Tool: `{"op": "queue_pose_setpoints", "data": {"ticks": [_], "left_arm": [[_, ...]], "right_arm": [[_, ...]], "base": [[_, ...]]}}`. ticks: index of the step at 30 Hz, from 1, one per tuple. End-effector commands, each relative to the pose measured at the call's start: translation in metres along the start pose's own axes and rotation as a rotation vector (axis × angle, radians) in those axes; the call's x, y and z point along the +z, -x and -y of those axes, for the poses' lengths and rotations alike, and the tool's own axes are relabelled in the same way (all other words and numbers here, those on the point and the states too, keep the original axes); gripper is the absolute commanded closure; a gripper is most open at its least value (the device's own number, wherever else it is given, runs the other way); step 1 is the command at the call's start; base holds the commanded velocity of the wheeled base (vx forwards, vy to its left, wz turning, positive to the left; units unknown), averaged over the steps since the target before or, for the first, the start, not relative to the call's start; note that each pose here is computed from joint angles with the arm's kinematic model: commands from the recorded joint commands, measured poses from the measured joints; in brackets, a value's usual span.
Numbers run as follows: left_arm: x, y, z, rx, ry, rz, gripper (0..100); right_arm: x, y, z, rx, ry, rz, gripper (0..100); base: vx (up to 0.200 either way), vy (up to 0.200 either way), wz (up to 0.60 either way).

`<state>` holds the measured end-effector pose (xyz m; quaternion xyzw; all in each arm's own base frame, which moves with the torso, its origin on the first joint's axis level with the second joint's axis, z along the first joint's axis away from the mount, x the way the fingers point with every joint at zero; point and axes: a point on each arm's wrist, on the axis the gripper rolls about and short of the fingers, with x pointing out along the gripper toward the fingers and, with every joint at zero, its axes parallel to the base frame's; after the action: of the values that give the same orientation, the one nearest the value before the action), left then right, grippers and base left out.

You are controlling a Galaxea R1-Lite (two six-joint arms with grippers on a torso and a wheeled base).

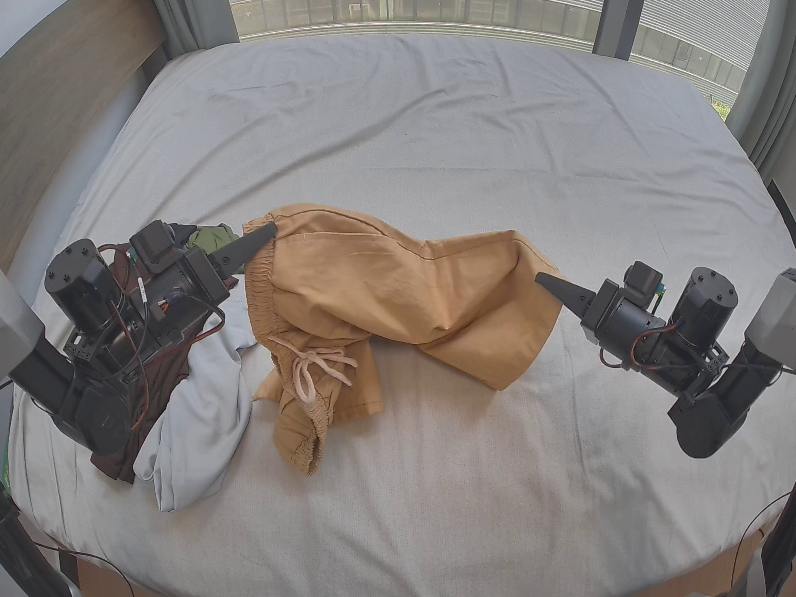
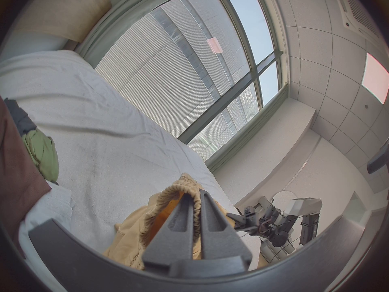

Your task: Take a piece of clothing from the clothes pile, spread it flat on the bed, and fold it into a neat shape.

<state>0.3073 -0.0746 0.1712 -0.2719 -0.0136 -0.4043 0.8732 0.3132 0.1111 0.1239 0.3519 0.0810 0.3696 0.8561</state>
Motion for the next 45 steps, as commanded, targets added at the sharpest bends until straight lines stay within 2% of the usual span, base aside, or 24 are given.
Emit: {"op": "queue_pose_setpoints", "data": {"ticks": [1,8,10,15,18,26,27,35,45], "left_arm": [[0.004,0.004,-0.002,0.006,-0.013,0.005,100],[-0.004,0.007,-0.037,0.089,-0.068,-0.015,100],[-0.009,0.007,-0.041,0.093,-0.085,-0.028,100],[-0.012,0.006,-0.04,0.085,-0.087,-0.043,100],[-0.017,0.003,-0.032,0.062,-0.081,-0.057,100],[-0.021,0.001,-0.027,0.048,-0.076,-0.069,100],[-0.021,0.001,-0.027,0.048,-0.076,-0.069,100],[-0.024,0.002,-0.027,0.05,-0.07,-0.076,100],[-0.026,0.002,-0.026,0.047,-0.065,-0.083,100]], "right_arm": [[-0.022,0.014,-0.032,0.08,0.012,-0.113,100],[-0.049,0.028,-0.017,0.045,0.023,-0.248,100],[-0.058,0.027,-0.012,0.036,0.023,-0.278,100],[-0.07,0.025,-0.001,0.011,0.026,-0.319,100],[-0.085,0.024,0.014,-0.016,0.046,-0.368,100],[-0.09,0.024,0.018,-0.017,0.078,-0.386,100],[-0.09,0.024,0.019,-0.018,0.083,-0.385,0],[-0.072,0.014,0.021,-0.01,0.111,-0.309,0],[-0.053,0.007,0.024,-0.009,0.096,-0.231,0]], "base": [[0.0,0.0,0.0],[0.0,0.0,0.0],[0.0,0.0,0.0],[0.0,0.0,0.0],[0.0,0.0,0.0],[0.0,0.0,0.0],[0.0,0.0,0.0],[0.0,0.0,0.0],[0.0,0.0,0.0]]}}
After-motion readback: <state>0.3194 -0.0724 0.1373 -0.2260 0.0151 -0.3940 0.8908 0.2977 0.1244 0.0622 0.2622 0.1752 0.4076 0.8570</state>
